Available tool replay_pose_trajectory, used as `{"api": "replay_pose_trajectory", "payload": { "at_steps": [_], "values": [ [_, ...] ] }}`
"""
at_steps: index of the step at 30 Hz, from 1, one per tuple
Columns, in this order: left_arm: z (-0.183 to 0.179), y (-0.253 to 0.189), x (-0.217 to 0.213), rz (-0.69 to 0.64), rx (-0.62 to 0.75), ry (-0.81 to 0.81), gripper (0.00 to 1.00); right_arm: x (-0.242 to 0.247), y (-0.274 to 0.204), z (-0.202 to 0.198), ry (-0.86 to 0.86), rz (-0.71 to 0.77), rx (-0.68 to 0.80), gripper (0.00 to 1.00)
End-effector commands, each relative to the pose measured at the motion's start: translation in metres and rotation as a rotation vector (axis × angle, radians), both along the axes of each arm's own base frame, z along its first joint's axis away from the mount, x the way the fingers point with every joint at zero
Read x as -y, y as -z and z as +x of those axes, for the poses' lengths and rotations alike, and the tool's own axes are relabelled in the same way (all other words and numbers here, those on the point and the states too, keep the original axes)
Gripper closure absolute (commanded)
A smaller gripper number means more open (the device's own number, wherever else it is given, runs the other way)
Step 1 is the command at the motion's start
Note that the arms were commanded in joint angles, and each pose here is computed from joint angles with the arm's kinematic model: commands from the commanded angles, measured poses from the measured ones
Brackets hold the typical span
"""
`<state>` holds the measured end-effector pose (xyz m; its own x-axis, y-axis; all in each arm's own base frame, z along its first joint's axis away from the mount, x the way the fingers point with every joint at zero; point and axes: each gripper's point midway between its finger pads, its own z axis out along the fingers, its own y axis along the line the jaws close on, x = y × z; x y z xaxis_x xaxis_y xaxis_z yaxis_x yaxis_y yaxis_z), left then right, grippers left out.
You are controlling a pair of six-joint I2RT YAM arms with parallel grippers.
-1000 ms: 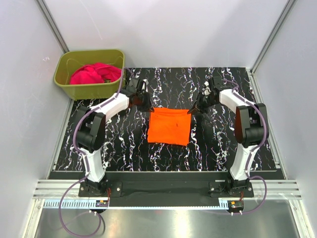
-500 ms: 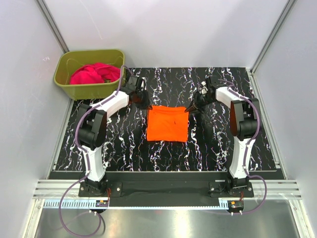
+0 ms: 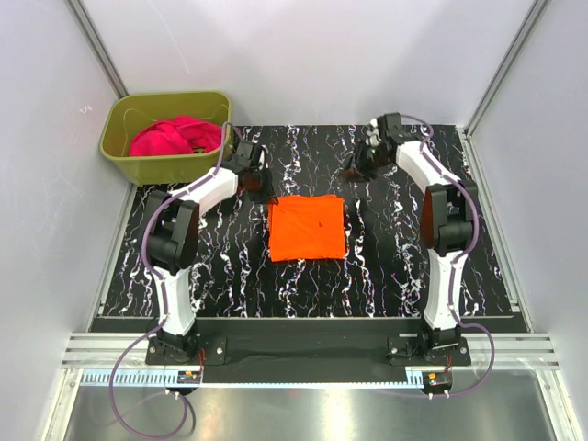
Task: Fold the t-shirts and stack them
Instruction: Fold the tshirt
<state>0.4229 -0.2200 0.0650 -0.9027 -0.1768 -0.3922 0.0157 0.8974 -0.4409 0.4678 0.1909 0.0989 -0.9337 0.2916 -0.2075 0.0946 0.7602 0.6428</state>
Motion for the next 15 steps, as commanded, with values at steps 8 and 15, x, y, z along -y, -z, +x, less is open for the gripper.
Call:
{"api": "replay_pose_trajectory", "payload": {
  "at_steps": [8,15],
  "values": [
    [0.014,-0.018,0.002,-0.01,0.065,0.003,1.0,-0.065,0.031,0.006,-0.08,0.039,-0.098,0.82],
    [0.02,-0.014,-0.001,0.015,0.062,-0.008,1.0,-0.059,0.061,-0.011,-0.096,0.017,-0.169,0.84]
  ]
}}
